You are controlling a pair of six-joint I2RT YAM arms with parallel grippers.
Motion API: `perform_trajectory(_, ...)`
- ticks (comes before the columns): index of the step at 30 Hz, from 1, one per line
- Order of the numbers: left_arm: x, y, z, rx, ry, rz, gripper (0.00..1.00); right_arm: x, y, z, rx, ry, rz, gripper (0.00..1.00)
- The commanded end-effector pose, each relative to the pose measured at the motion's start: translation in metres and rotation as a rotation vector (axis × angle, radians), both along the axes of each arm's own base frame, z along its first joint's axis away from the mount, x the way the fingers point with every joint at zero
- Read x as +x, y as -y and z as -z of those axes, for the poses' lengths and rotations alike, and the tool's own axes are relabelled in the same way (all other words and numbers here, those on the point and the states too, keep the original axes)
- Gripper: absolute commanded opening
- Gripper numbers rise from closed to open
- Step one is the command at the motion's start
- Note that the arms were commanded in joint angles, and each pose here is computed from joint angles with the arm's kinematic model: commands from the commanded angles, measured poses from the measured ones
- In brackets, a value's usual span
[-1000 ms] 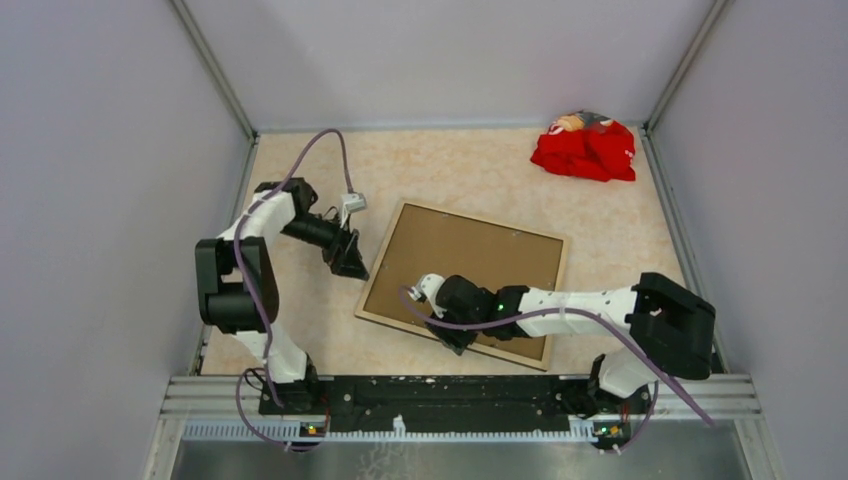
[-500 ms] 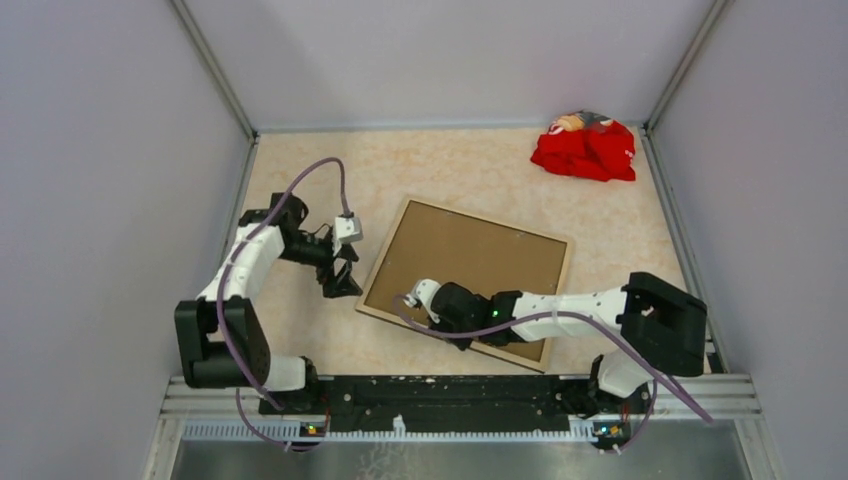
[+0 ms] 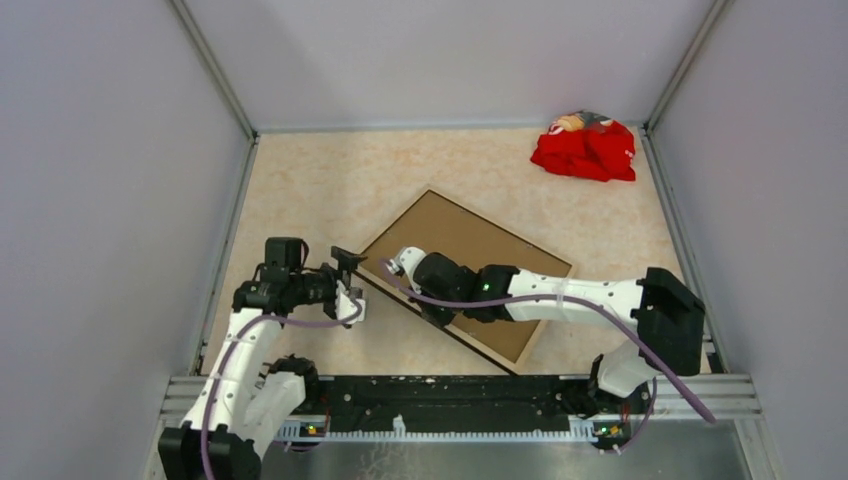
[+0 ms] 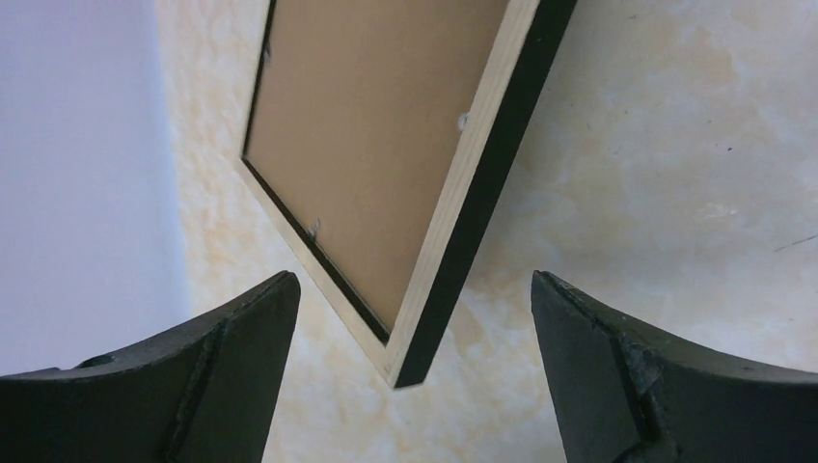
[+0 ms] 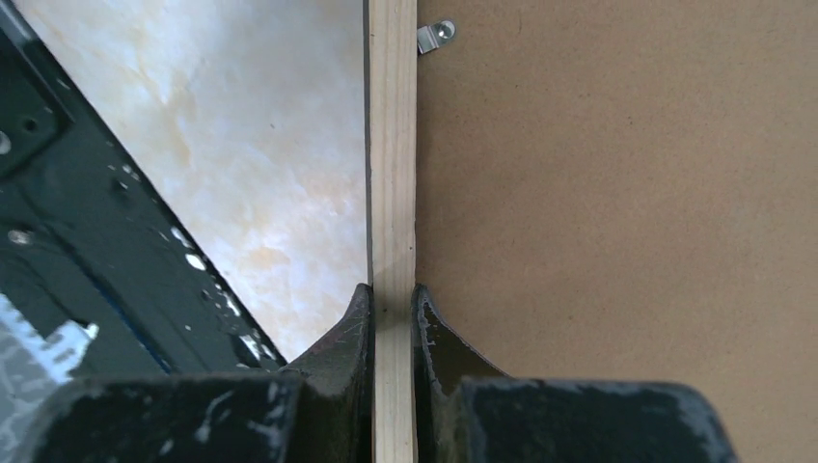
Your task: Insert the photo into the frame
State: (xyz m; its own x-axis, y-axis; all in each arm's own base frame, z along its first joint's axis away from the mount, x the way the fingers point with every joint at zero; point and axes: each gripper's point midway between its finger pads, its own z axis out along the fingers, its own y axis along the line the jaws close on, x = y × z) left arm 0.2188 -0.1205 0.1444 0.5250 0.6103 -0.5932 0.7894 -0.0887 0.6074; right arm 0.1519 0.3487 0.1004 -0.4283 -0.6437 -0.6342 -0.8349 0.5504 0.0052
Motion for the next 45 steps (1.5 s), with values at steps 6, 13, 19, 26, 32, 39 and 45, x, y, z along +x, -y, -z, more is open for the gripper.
perform_trajectory(6,0.001,0.020,-0.011,0.110,0.353,0.220,0.92,0.018,-0.035,-0.088,0.272,-0.023,0.020,0.00)
perform_trajectory(13,0.013,0.024,-0.009,0.171,0.544,0.257,0.78,0.019,-0.041,-0.103,0.317,-0.061,0.002,0.00)
perform_trajectory(19,0.037,0.030,-0.023,0.166,0.731,0.206,0.55,0.018,-0.039,-0.108,0.328,-0.076,-0.002,0.00)
perform_trajectory(26,0.052,0.029,-0.035,0.156,0.703,0.153,0.25,0.020,-0.034,-0.117,0.342,-0.076,0.007,0.00)
perform_trajectory(32,0.050,0.034,-0.052,0.067,0.566,0.110,0.00,0.029,-0.013,-0.130,0.288,0.016,0.014,0.41)
perform_trajectory(39,0.039,0.039,-0.061,0.037,0.277,0.114,0.00,0.021,0.027,-0.150,0.176,0.209,-0.089,0.90)
perform_trajectory(45,0.040,0.037,-0.065,0.049,0.230,0.105,0.00,-0.012,0.053,-0.122,-0.007,0.295,-0.180,0.99)
